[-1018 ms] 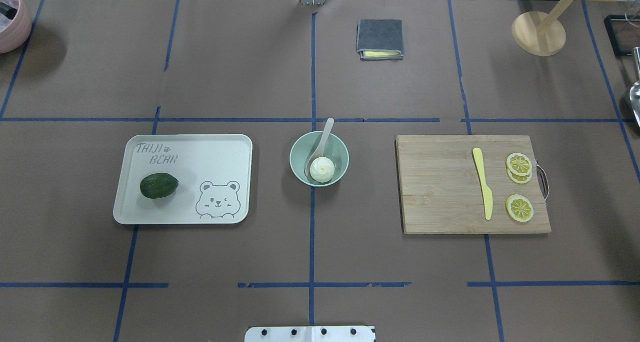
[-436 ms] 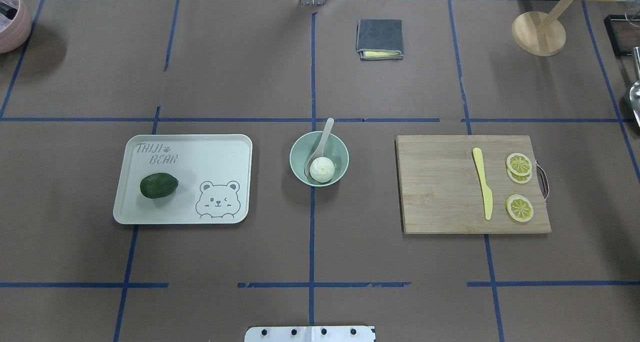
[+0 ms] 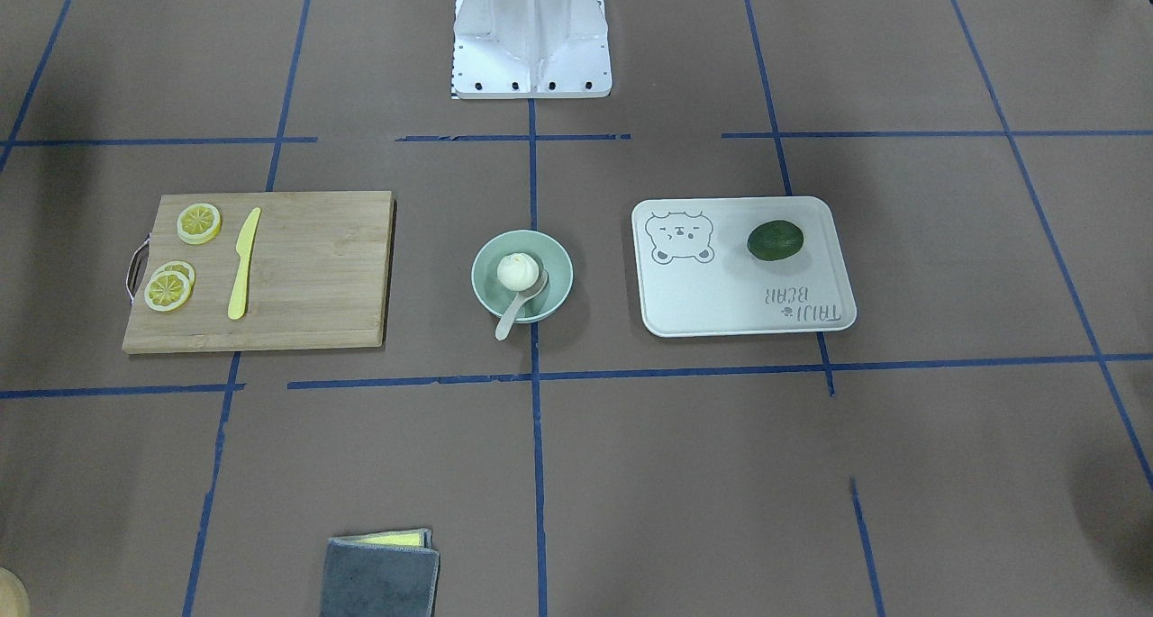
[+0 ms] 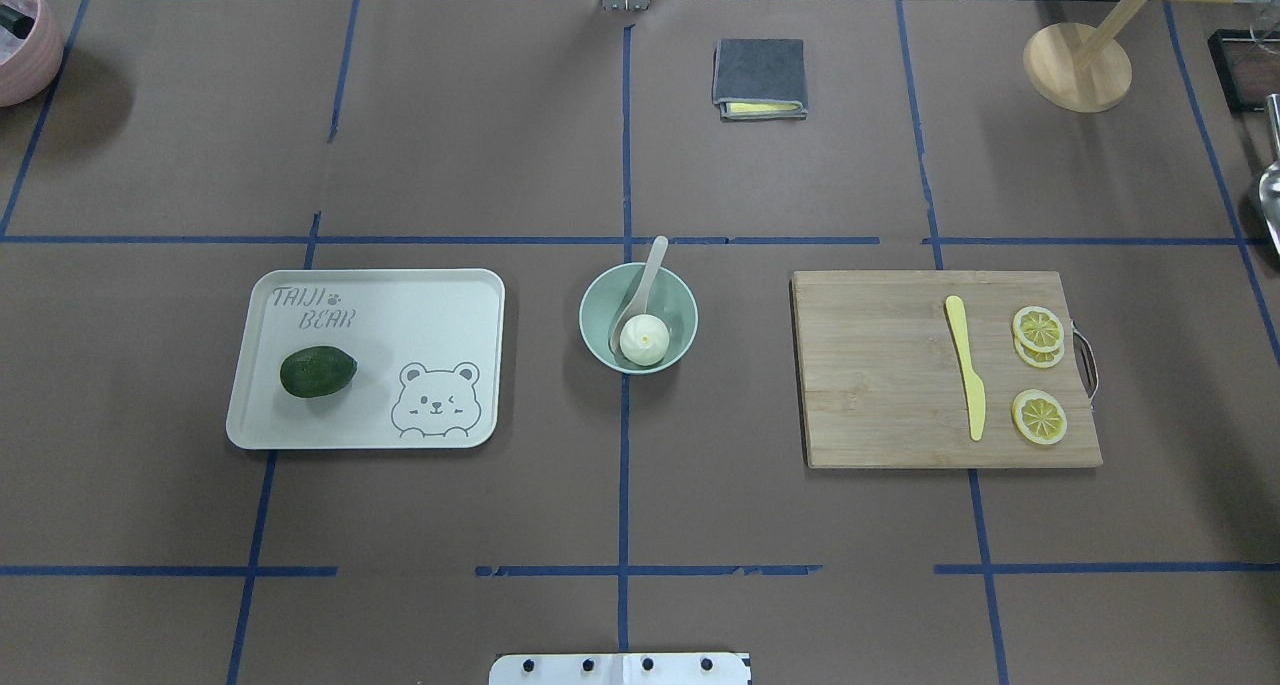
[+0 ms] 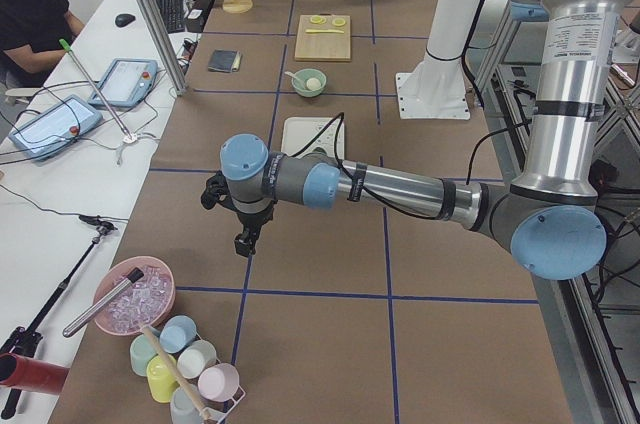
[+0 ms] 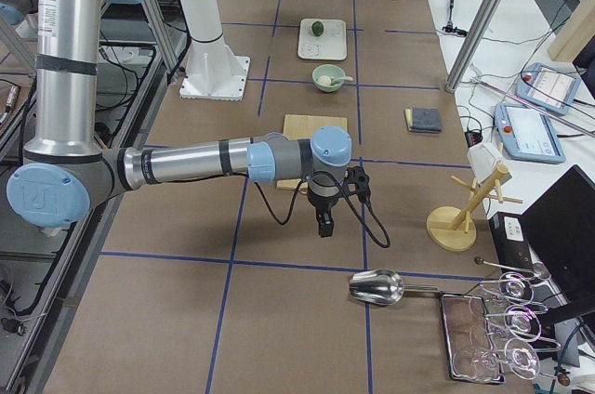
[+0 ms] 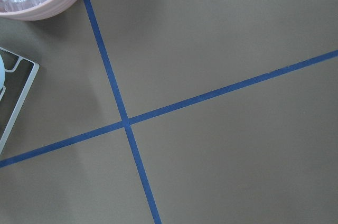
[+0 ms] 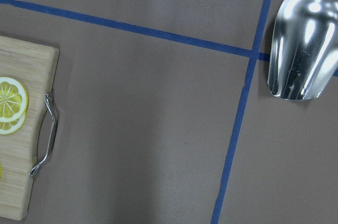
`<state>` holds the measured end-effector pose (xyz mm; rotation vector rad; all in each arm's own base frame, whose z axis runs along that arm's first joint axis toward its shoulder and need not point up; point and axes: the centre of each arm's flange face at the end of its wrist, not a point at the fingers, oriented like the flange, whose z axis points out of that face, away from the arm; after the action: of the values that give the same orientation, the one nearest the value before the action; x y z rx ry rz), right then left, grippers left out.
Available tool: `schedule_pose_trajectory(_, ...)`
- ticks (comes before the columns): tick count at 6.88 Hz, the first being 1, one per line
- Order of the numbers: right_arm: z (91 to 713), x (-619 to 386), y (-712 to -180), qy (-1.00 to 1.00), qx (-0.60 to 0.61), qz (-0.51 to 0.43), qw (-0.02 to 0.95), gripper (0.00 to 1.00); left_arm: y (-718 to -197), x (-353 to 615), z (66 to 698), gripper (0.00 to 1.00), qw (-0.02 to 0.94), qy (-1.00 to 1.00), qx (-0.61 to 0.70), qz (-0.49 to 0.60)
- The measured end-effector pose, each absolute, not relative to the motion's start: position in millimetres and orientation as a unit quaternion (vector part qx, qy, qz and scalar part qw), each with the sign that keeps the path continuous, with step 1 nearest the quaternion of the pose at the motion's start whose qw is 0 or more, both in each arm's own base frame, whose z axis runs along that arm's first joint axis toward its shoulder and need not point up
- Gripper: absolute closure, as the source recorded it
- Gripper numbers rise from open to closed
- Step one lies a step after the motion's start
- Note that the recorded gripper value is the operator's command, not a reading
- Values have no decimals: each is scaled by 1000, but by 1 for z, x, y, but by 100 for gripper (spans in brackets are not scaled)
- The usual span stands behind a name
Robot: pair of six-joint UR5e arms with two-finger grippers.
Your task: Put spoon and bun in bowl
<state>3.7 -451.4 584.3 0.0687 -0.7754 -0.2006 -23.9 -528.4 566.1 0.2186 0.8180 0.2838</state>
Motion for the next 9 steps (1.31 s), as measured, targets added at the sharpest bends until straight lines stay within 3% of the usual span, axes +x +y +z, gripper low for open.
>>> schedule_pose_trajectory(9, 589, 1, -457, -363, 30, -100, 926, 0, -526, -24, 571, 0, 903, 395, 100, 134)
